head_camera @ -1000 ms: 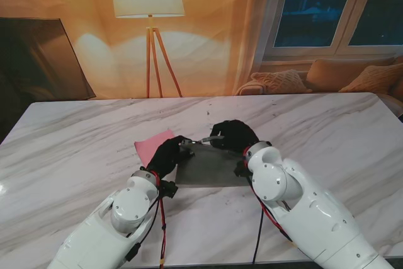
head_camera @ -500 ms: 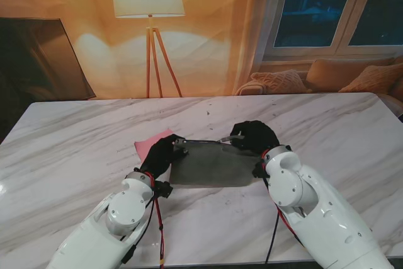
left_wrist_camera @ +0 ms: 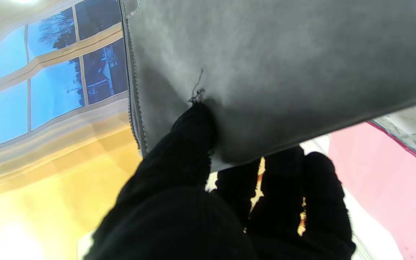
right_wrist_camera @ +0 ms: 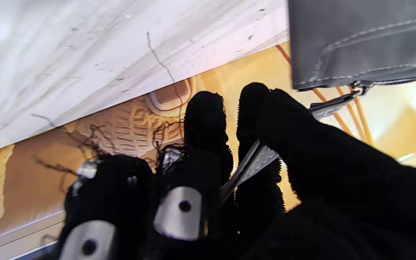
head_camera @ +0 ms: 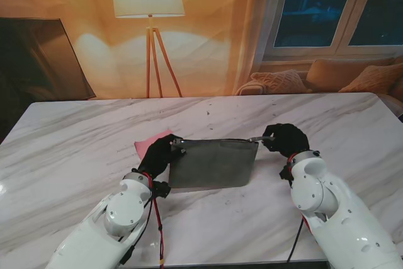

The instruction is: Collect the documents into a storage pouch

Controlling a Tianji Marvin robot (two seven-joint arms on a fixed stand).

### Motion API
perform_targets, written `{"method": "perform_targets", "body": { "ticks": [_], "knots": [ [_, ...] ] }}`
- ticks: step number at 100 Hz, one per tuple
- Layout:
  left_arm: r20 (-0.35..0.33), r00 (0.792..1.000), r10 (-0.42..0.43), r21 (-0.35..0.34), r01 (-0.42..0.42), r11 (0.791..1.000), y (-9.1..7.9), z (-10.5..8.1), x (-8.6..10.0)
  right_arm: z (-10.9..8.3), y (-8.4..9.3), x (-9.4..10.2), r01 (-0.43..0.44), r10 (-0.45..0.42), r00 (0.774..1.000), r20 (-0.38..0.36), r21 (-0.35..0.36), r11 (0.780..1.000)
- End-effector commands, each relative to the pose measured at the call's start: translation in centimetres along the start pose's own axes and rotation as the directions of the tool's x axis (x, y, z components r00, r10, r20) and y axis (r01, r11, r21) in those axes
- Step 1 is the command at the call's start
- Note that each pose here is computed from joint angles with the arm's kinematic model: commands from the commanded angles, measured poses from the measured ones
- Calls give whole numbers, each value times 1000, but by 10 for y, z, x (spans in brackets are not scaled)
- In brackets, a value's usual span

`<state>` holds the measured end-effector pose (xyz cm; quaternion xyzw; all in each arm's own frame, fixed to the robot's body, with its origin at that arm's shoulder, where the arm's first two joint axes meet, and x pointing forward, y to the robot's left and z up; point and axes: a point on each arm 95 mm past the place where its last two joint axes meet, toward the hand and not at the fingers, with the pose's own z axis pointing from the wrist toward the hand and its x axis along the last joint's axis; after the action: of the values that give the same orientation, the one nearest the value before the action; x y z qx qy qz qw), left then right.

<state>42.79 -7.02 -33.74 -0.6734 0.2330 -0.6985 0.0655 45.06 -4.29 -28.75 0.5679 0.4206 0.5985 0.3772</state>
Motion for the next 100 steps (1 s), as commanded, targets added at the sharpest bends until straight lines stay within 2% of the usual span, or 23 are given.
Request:
{"method": "perform_targets", "body": {
  "ticks": [1, 40, 55, 71, 81, 100],
  "knots": [
    [3, 1000, 4, 1, -4, 1000, -3, -1, -2, -3, -3, -19, 17, -18, 999, 51, 16, 1000],
    [-4, 1000, 9, -8, -9, 1000, -4, -3, -3, -6, -5, -29, 11, -11, 997, 81, -4, 1000],
    [-6, 1000, 8, -20, -8, 1000, -5, -4, -4, -9, -6, -29, -20, 20, 997, 73, 8, 1000],
    [-9, 1000, -2, -39, 2, 999, -4, -5, -5, -13, -7, -28, -62, 60, 997, 48, 39, 997],
    [-15, 1000, -7, -44, 6, 999, -4, -4, -5, -15, -10, -25, -97, 96, 995, 20, 84, 992],
    [-29, 1000, -7, -56, 5, 998, -4, -5, -4, -15, -14, -18, -91, 98, 994, -55, 113, 989]
  ]
}}
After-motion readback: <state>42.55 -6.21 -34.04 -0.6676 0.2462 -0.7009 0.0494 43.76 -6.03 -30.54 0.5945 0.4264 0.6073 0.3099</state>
